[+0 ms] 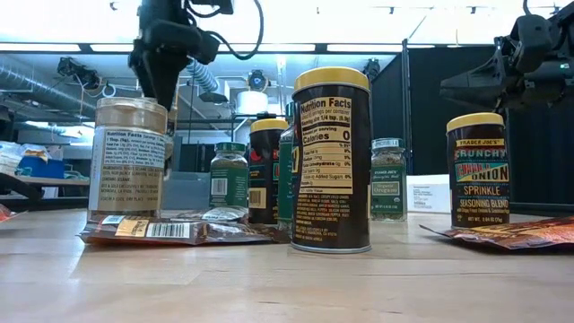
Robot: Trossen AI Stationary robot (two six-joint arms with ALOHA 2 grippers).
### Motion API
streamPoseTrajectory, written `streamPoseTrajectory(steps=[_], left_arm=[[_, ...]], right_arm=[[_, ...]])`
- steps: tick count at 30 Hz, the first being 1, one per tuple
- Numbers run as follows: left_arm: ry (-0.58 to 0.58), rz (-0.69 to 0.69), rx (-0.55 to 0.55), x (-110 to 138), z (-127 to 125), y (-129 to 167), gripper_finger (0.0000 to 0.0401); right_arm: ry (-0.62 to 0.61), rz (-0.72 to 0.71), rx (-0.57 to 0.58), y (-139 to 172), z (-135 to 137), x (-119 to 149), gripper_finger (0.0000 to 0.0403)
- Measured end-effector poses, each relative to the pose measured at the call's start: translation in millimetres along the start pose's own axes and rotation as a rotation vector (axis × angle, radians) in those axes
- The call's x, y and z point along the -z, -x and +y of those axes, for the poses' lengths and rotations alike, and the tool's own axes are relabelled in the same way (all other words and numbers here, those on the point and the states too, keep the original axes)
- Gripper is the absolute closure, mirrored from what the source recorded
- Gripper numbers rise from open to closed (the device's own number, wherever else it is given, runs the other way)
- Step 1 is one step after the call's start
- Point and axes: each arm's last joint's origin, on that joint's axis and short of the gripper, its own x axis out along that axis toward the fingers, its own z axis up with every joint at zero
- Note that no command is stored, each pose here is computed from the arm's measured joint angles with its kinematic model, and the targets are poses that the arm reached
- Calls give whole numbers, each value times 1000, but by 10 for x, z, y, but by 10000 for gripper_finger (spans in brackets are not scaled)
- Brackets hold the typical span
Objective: Sort spices by type
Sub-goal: Put the gold seasoning bottle into the top black bin
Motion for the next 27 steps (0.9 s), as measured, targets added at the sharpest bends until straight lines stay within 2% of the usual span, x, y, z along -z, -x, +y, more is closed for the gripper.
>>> streamPoseTrajectory(steps=[6, 11, 15, 21, 27], left_arm=[[123, -30, -37, -225, 375, 116, 135], [261, -44, -103, -366, 796, 185, 135], [351, -28, -153, -424, 1136, 132, 135], [466, -29, -170, -487, 1536, 47, 135], [537, 1, -145, -465, 1770, -170, 135]], right_arm=[[1, 0, 1, 0, 0, 1, 311], [1, 0, 1, 0, -1, 1, 311], [1, 1, 1, 0, -1, 1, 311], [1, 2, 2, 0, -1, 3, 311], [1, 3, 1, 0, -1, 3, 311]])
